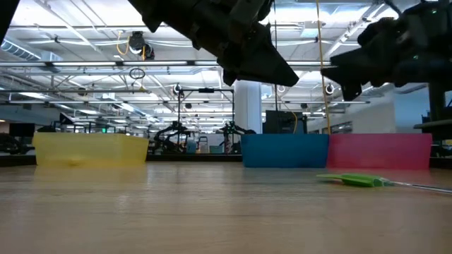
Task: Pick & Place Kitchen Items
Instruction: Put the green spatula into the pink bin
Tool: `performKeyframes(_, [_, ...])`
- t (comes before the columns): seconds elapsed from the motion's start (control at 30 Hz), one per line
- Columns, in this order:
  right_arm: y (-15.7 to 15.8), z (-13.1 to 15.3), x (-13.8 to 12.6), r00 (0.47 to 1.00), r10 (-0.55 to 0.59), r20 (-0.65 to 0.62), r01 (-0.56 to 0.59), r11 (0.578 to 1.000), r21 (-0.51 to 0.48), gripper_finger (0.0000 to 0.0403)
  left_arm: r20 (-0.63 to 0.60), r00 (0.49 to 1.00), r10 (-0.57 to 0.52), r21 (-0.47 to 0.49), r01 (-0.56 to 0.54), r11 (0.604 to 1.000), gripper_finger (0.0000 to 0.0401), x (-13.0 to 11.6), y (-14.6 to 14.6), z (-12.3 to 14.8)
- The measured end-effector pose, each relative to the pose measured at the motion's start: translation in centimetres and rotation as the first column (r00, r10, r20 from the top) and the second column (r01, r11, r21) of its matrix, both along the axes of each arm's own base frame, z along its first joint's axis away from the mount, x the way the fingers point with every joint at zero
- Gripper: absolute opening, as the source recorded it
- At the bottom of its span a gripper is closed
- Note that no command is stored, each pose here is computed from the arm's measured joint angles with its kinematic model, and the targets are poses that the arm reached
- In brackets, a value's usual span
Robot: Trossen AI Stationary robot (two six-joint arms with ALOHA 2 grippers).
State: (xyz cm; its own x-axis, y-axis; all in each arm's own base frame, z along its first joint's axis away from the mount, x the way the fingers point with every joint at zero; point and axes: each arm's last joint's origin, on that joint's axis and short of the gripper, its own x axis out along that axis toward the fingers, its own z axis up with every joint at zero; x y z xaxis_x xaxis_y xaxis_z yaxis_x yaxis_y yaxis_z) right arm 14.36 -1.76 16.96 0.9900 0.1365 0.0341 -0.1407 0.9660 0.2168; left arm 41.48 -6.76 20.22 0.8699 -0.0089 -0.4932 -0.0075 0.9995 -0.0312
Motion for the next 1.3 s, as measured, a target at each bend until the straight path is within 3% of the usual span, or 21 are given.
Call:
performKeyframes(0.2, [3.3,-0.4,0.2,0.981,0.186,-0.045,-0.184,0.982,0.052,0.0163,0.028,1.0,0.0,-0.005,0.0,1.0,0.0035,0.1,0.0,0.2])
performKeyframes(0.43, [5.4,-1.5,0.4,0.992,0.022,-0.122,-0.018,0.999,0.033,0.016,0.041,0.999,-0.008,-0.028,0.009,1.0,0.0035,0.1,-0.7,0.4])
performKeyframes(0.63, [6.1,-2.7,0.6,0.976,-0.051,-0.212,0.06,0.997,0.038,0.016,0.034,0.995,-0.094,-0.039,0.095,0.995,0.0035,-0.2,-1.9,0.3])
performKeyframes(0.97, [6.4,-4.7,1.1,0.938,-0.057,-0.342,0.104,0.988,0.118,0.016,0.04,0.959,-0.281,0.139,0.273,0.952,0.0035,-0.3,-3.5,0.0])
performKeyframes(1.3, [5.9,-6.4,1.3,0.873,-0.24,-0.426,0.305,0.948,0.092,0.016,-0.005,0.967,-0.253,0.183,0.25,0.951,0.0036,0.3,-1.0,-0.8])
